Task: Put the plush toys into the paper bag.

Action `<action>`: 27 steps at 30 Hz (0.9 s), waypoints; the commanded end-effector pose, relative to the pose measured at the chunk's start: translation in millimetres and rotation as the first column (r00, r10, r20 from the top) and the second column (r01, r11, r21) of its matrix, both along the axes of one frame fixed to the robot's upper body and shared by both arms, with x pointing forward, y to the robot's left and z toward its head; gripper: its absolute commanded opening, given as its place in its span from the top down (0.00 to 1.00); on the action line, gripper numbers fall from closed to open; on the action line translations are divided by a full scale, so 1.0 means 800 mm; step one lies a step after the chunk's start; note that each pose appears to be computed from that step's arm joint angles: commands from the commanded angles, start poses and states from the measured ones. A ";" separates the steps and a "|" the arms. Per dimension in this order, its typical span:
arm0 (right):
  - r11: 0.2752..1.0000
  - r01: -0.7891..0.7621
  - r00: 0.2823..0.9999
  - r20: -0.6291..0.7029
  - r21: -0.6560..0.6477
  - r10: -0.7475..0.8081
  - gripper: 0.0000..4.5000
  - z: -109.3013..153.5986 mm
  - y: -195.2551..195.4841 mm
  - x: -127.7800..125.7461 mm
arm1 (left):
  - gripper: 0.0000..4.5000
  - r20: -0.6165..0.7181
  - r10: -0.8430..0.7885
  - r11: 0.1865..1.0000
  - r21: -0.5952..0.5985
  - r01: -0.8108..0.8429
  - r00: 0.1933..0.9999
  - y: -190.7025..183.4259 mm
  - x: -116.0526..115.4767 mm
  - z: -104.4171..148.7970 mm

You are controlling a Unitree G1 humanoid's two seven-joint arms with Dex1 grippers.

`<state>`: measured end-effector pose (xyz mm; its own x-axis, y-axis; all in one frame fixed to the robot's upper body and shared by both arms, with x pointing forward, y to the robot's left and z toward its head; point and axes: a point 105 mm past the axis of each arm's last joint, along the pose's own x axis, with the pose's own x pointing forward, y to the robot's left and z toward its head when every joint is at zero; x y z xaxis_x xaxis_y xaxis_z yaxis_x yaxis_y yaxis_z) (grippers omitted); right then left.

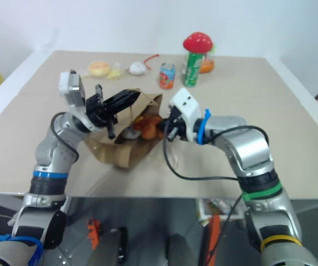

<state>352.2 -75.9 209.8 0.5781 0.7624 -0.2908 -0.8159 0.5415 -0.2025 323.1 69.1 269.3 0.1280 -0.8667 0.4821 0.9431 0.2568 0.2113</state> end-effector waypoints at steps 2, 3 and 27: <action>0.999 -0.033 0.998 0.061 0.038 0.031 0.96 0.020 0.037 0.006 | 1.00 0.058 -0.005 1.000 -0.011 0.005 0.998 0.001 -0.008 0.015; 0.998 -0.037 0.998 0.049 0.040 0.035 0.96 0.013 0.045 0.007 | 1.00 0.058 -0.003 1.000 -0.012 0.004 0.998 0.001 -0.007 0.015; 0.988 0.044 0.999 -0.025 0.150 -0.041 0.10 0.019 -0.003 0.019 | 1.00 0.055 0.000 1.000 -0.018 0.001 0.999 0.000 -0.005 0.017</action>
